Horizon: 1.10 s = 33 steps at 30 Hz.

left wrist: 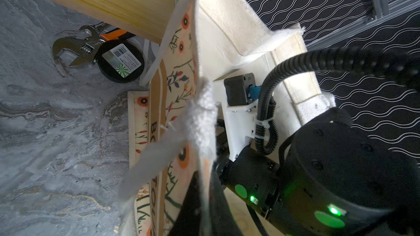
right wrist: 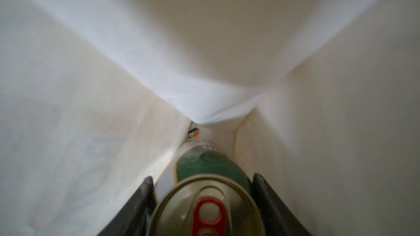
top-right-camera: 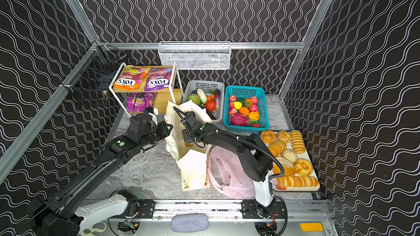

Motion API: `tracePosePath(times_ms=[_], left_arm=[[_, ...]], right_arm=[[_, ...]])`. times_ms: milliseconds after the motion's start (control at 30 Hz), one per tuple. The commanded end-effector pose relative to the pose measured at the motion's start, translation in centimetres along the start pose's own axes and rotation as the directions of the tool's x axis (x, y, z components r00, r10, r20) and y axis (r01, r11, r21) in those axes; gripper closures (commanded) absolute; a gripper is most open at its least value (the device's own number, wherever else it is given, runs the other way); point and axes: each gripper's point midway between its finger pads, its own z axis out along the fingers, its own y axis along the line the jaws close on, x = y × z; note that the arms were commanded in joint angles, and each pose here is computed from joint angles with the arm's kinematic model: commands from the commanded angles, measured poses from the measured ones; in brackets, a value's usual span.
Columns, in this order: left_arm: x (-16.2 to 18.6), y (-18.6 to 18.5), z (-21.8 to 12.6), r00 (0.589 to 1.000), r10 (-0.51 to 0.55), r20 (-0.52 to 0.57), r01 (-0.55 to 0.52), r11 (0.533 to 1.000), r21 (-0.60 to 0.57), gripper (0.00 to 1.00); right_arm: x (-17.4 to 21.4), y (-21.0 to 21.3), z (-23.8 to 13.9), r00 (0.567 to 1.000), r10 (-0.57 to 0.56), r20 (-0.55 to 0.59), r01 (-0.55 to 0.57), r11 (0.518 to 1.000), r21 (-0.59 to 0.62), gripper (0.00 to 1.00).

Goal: Place the mixed food into the grocery bags and tie them

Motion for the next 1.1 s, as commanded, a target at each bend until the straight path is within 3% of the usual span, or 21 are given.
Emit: tracePosePath(times_ms=[0,533,1067], left_arm=[[-0.7,-0.3,-0.1,0.999,0.031,0.025,-0.031,1.000,0.000,0.83],[0.0,0.9,0.6,0.999,0.049,0.008,-0.048,0.998,-0.042,0.86],[0.4,1.6,1.4,0.998,0.066,-0.007,-0.066,0.996,-0.068,0.87]], right_arm=[[0.2,0.5,-0.1,1.000,0.007,-0.028,-0.008,1.000,-0.025,0.51],[-3.4,2.3,-4.1,0.998,-0.004,0.062,0.012,0.993,-0.117,0.18],[-5.9,3.0,-9.1,0.989,0.015,0.149,0.014,0.982,-0.187,0.09]])
